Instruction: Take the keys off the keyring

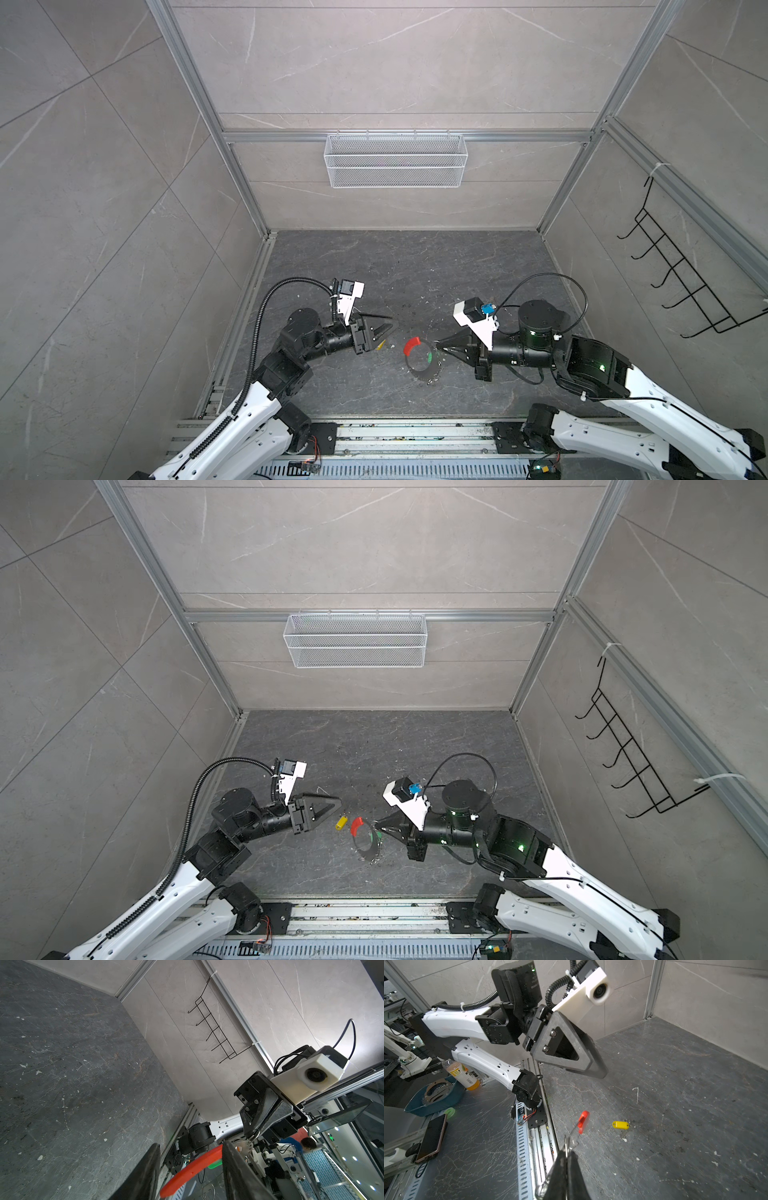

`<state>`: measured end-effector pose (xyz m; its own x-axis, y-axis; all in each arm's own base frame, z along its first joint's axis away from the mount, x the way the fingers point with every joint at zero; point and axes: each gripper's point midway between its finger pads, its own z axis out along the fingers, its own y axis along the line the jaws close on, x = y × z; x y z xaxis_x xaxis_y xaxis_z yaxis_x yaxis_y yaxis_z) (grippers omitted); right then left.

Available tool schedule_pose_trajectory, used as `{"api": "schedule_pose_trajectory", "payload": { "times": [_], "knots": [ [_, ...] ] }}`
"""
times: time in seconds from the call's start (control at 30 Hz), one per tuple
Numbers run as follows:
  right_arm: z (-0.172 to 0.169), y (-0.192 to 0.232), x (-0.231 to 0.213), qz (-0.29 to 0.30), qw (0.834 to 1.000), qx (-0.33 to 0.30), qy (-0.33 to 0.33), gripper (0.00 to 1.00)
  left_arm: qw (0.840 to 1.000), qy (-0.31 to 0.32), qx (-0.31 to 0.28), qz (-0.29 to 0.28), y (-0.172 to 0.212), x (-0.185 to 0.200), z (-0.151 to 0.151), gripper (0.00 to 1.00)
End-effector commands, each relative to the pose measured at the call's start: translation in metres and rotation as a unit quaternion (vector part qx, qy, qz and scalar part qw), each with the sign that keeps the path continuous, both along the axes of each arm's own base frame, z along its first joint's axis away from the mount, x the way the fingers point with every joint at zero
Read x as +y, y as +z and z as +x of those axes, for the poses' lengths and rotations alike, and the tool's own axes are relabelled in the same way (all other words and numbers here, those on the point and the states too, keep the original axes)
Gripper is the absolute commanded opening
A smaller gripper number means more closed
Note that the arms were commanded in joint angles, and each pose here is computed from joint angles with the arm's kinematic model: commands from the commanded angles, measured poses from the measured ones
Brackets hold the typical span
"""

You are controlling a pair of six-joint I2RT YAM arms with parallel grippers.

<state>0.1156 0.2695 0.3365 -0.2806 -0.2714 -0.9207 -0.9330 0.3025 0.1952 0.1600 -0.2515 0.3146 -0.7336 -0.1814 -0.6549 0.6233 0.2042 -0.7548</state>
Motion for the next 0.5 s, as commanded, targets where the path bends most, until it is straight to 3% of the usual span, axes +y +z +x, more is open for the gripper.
{"api": "schedule_pose_trajectory", "payload": {
  "times": [0.0, 0.47],
  "knots": [
    [0.008, 0.018, 0.003, 0.029, 0.999, 0.000, -0.024, 0.00, 0.999, -0.021, -0.042, -0.010, 0.016, -0.001, -0.009, 0.52],
    [0.039, 0.027, -0.008, 0.059, 0.987, 0.011, -0.152, 0.00, 1.000, 0.012, -0.020, 0.002, -0.016, -0.001, 0.004, 0.57]
  ]
}}
